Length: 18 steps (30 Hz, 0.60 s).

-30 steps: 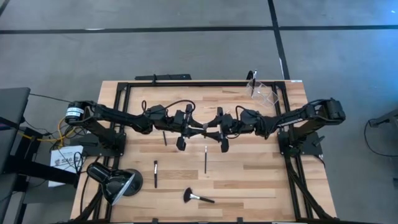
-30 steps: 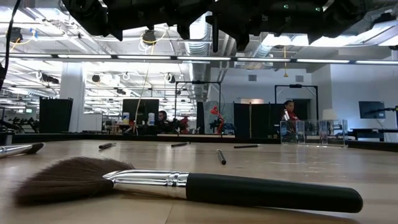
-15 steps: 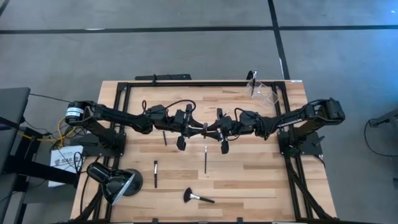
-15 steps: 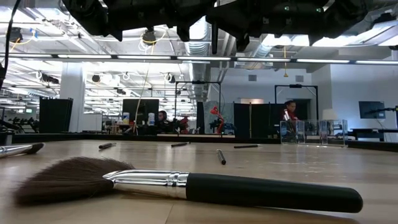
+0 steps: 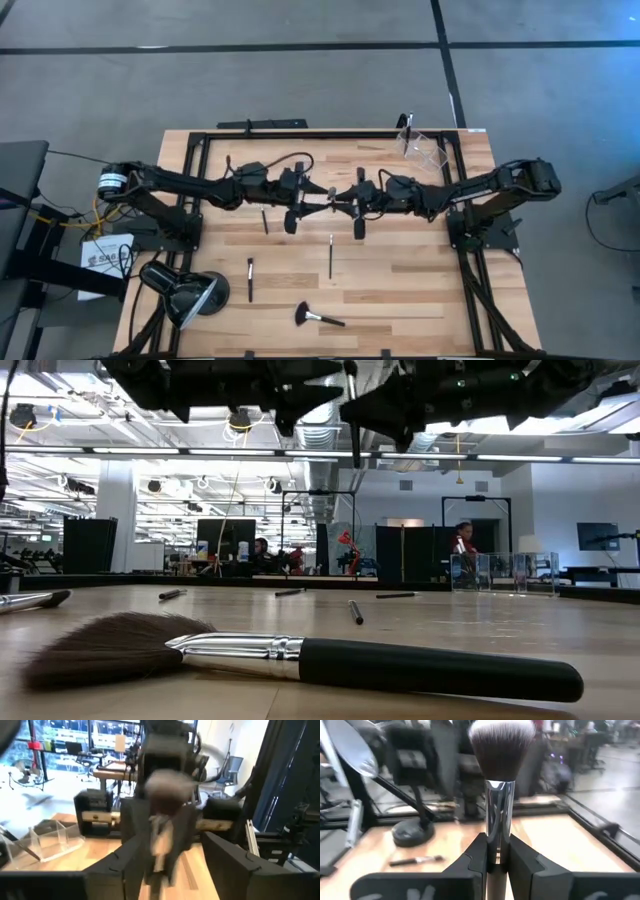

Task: Put items in baskets/containers
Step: Put the black powder brush into the transparent organizer

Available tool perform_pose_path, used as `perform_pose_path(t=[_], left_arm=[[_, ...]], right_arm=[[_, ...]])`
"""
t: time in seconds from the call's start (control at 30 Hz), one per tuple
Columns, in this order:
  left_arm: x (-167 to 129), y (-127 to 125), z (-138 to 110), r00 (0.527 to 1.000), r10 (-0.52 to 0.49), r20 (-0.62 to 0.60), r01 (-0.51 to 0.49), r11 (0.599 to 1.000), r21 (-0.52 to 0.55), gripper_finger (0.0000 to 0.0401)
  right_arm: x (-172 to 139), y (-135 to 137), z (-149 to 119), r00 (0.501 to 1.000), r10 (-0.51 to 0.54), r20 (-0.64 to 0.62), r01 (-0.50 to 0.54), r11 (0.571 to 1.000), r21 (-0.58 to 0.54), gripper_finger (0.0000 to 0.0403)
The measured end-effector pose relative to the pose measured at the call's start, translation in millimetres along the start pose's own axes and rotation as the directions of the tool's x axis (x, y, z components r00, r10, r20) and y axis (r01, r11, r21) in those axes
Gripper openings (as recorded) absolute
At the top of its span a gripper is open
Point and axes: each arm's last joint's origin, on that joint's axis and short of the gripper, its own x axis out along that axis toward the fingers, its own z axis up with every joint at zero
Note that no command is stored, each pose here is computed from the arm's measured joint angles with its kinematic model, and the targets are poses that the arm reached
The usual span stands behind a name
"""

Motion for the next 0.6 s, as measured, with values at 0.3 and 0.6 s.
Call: perform_pose_path(t=[0.3, 0.6], left_arm=[[-36.0, -3.4, 12.7, 0.991, 0.134, -0.014, -0.133, 0.989, 0.059, 0.0204], [-50.6, 9.4, -0.3, 0.953, 0.297, 0.06, -0.301, 0.95, 0.082, 0.0193]], right_arm=[[-53.0, -42.5, -17.8, 0.943, -0.329, 0.05, 0.328, 0.944, 0.03, 0.0037], [-97.6, -88.7, -33.6, 0.611, -0.791, 0.033, 0.789, 0.611, 0.063, 0.004]])
